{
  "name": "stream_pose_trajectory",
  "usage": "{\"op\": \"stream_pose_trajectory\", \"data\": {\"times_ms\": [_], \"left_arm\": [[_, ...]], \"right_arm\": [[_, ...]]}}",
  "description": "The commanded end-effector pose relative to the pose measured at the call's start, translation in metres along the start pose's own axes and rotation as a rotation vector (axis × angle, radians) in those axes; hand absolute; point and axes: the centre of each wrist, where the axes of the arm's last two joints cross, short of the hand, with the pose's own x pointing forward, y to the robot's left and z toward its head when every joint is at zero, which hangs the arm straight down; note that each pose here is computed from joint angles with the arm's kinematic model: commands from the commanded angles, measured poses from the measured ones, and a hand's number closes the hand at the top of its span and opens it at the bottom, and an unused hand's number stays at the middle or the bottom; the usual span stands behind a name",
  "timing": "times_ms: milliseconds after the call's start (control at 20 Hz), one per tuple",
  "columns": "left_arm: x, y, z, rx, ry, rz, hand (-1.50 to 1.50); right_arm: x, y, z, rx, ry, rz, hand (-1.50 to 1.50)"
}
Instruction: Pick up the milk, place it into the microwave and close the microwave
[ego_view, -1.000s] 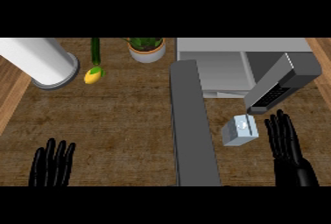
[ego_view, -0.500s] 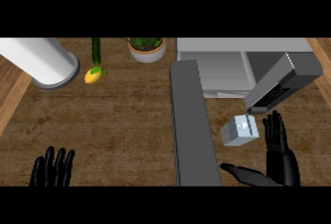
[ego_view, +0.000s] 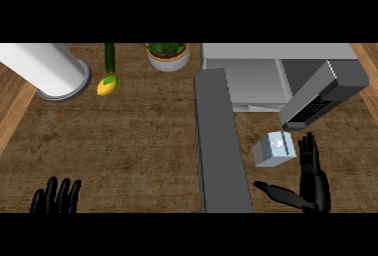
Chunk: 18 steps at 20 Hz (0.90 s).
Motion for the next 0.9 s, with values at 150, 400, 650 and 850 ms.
{"op": "stream_pose_trajectory", "data": {"times_ms": [150, 400, 650, 850], "left_arm": [[0.003, -0.005, -0.010, 0.000, -0.018, -0.010, -1.50], [0.003, 0.005, 0.024, 0.012, -0.013, -0.002, -1.50], [-0.007, 0.022, 0.010, 0.001, 0.008, 0.018, -1.50], [-0.003, 0.009, 0.020, 0.003, 0.009, 0.000, -1.50]], "right_arm": [[-0.037, 0.000, 0.007, 0.001, -0.010, 0.022, -1.50], [-0.046, -0.011, -0.011, -0.018, -0.019, 0.015, -1.50], [-0.048, -0.009, -0.016, 0.019, -0.033, 0.029, -1.50], [-0.057, -0.008, -0.021, 0.039, -0.049, 0.026, -1.50]]}}
